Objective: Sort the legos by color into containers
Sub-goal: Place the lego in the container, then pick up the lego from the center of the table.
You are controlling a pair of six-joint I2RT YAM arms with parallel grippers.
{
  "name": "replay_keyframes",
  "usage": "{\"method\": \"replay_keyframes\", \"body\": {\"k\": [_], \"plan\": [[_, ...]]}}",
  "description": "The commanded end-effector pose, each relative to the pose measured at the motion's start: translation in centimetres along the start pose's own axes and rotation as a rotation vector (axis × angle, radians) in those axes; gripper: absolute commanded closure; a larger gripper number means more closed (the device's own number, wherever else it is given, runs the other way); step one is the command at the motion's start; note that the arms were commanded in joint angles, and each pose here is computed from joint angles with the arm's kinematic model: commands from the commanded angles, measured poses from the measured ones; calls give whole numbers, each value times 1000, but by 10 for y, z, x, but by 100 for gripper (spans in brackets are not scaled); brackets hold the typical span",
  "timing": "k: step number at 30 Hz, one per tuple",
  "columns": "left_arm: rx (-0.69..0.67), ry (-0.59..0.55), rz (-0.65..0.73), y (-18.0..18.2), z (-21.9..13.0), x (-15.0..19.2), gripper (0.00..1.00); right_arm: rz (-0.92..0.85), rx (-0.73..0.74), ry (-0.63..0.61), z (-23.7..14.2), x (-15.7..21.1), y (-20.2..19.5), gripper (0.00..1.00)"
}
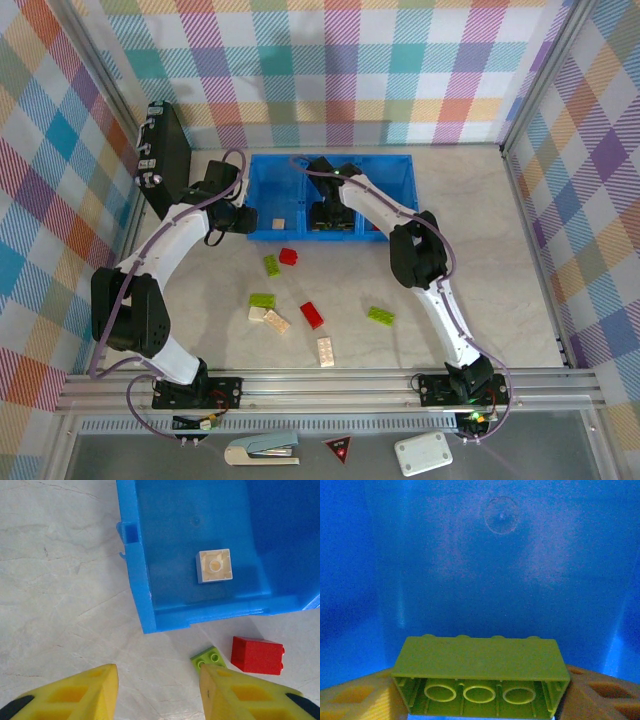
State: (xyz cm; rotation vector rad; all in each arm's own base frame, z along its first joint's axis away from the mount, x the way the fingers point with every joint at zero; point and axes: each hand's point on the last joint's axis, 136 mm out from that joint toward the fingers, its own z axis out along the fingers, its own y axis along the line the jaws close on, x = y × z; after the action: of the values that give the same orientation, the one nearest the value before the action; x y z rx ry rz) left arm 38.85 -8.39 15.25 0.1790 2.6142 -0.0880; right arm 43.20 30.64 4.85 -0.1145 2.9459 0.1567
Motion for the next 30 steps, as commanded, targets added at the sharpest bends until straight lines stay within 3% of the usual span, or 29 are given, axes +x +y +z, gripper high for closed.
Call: {"method": "replay_keyframes", "body": {"k": [1,16,30], "plan": [[-3,-23,-1,5,-6,-2,53,-8,0,-7,-19,-3,-1,28],[-8,-21,-1,6,-5,0,53,-22,-75,-102,-88,-11,13,25],[-20,-28,1,8,-7,-2,53,-52,-87,-133,-117,7,27,26]]}}
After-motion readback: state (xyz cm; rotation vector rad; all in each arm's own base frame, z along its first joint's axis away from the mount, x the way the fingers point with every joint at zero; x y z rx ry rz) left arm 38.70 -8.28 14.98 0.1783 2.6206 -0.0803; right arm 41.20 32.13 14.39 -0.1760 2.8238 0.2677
